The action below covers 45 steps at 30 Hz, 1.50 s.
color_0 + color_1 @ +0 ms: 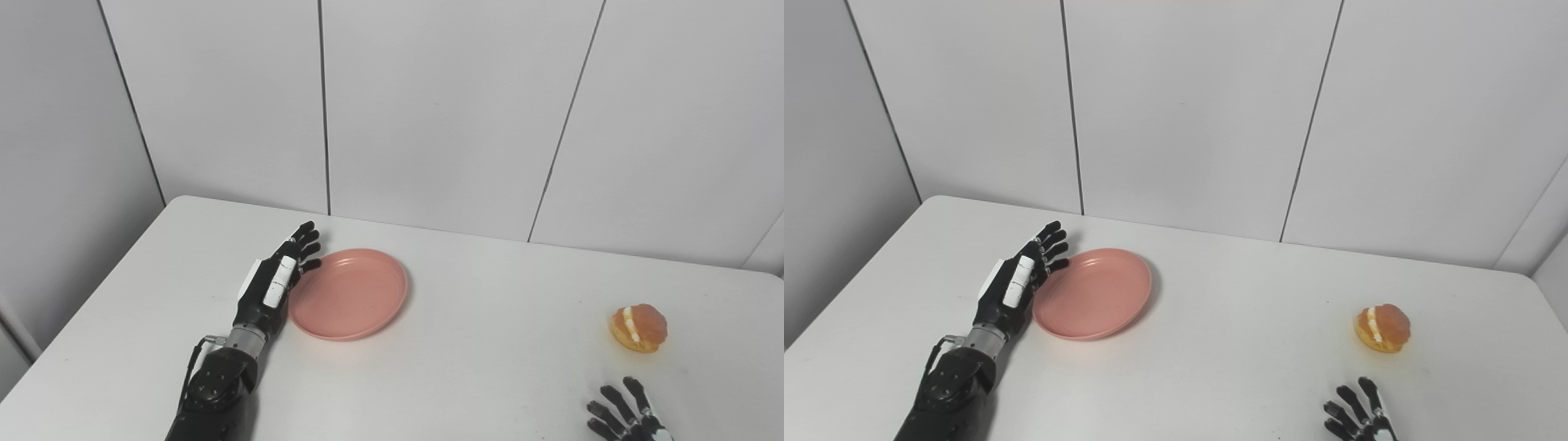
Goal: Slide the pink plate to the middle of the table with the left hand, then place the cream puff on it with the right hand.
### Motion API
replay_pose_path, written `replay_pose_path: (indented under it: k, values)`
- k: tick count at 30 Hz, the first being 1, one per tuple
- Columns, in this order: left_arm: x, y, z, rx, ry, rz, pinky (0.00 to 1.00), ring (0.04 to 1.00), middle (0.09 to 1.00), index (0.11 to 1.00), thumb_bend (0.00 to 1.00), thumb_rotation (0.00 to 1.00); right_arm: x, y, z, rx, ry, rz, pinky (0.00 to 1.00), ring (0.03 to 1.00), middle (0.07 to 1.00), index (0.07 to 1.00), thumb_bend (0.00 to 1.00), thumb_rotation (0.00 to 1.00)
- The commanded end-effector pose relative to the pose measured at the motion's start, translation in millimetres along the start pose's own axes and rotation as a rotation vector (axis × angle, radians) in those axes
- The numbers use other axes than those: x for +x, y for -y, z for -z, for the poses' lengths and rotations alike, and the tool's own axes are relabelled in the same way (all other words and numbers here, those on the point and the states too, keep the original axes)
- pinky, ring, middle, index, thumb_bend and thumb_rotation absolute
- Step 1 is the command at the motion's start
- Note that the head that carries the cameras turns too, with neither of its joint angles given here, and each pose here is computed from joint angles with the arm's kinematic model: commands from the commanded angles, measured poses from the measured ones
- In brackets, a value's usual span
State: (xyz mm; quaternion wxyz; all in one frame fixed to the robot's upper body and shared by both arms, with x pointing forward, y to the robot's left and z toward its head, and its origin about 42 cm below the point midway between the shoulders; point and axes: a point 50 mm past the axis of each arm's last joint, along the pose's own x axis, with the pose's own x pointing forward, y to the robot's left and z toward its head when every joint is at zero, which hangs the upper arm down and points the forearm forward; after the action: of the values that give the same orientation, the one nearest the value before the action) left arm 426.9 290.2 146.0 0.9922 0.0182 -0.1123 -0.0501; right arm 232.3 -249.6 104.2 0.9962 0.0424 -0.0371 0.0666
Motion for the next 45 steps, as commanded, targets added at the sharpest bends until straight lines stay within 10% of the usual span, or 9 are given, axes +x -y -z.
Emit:
replay_pose_path:
  k: [1, 45]
  values:
    - [3, 14, 2, -0.025, 0.001, 0.027, 0.82, 0.904, 0.927, 0.872, 0.92, 0.90, -8, -2, 6, 0.004, -0.054, -0.011, 0.83, 0.842, 0.902, 0.971, 0.82, 1.00]
    - [17, 121, 0, -0.140, 0.015, 0.245, 0.84, 0.882, 0.914, 0.865, 0.94, 0.86, 0, -46, -3, 0.007, -0.066, 0.004, 0.78, 0.804, 0.865, 0.921, 0.86, 1.00]
